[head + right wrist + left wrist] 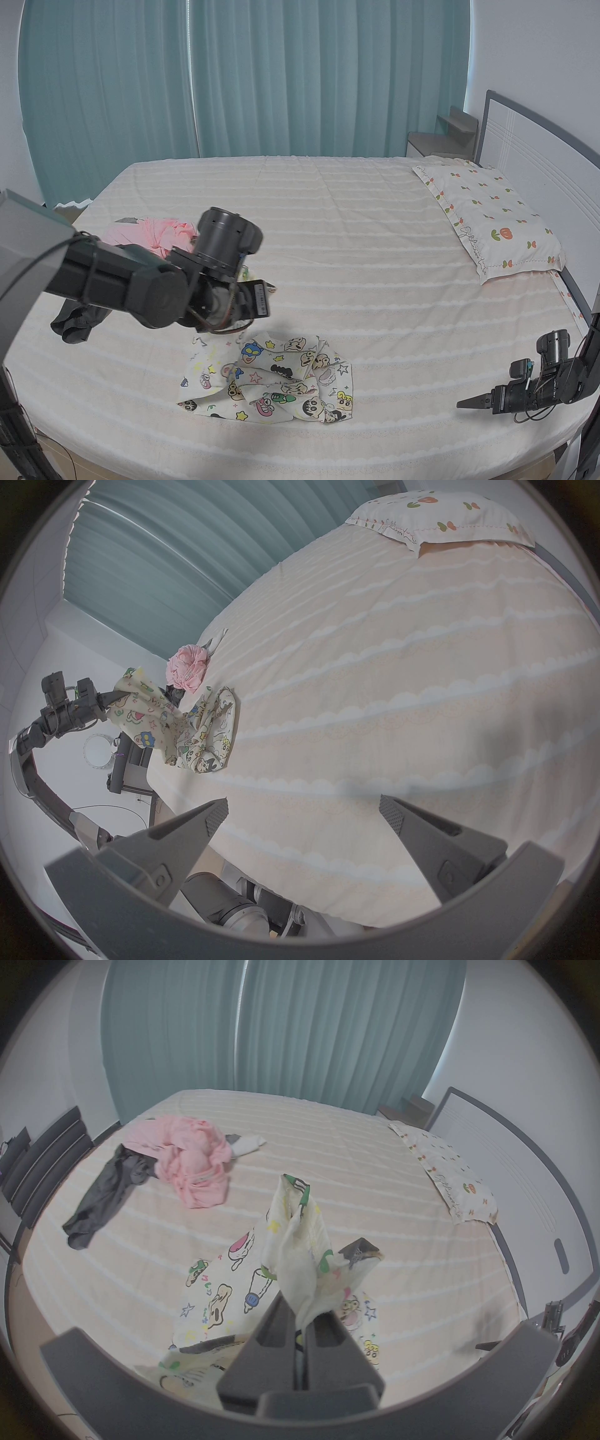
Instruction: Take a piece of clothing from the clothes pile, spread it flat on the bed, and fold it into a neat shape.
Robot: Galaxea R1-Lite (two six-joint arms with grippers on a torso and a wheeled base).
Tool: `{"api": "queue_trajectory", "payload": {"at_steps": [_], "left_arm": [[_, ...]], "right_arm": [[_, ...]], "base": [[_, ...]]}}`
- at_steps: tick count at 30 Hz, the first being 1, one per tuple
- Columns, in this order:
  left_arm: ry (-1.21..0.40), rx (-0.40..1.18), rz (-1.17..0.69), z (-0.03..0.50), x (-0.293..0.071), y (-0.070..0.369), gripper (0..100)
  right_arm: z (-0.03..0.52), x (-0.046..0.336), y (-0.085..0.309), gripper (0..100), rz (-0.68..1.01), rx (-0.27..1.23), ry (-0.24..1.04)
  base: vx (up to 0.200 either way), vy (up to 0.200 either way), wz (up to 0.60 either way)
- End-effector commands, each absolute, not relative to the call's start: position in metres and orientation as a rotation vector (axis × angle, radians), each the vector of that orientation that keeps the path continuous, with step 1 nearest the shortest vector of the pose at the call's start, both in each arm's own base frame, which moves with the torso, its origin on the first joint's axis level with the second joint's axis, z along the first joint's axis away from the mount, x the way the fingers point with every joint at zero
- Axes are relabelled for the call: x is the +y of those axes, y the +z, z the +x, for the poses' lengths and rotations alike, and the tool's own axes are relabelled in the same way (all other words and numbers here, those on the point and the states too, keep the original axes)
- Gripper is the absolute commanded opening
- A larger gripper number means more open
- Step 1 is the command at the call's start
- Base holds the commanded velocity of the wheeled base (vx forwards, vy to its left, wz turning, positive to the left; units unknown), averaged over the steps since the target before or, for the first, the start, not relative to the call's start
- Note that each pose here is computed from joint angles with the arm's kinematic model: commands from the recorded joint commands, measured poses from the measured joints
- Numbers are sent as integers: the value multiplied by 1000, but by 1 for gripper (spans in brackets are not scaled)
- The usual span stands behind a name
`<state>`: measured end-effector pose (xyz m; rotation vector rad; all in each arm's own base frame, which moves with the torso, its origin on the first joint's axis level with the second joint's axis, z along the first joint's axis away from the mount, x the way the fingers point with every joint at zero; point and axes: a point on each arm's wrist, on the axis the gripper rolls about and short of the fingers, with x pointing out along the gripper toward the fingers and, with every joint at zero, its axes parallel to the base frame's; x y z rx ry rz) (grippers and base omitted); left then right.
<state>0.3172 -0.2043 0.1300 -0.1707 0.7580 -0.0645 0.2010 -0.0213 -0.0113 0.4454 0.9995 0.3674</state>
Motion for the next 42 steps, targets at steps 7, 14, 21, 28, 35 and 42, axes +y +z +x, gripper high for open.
{"api": "queue_trajectory", "payload": {"at_steps": [7, 14, 21, 28, 35, 42], "left_arm": [[-77, 821, -167, 324, -236, 97, 0], [-157, 831, -220, 317, -248, 106, 0], [-166, 827, -221, 317, -250, 106, 100], [-144, 795, -228, 318, -249, 110, 100], [-89, 778, -394, 284, -219, 142, 100], [-87, 848, -479, 241, -183, 148, 100]], "right_arm": [[204, -21, -15, 100, 441, 998, 370], [204, -21, -18, 100, 435, 986, 370], [204, -21, -18, 100, 435, 987, 369], [203, -21, -18, 100, 438, 992, 370], [200, -20, -19, 100, 442, 1001, 376], [198, -16, -22, 100, 439, 1023, 390]], "base": [[0, 0, 0], [0, 0, 0], [0, 0, 0], [0, 0, 0], [0, 0, 0], [0, 0, 0]]}}
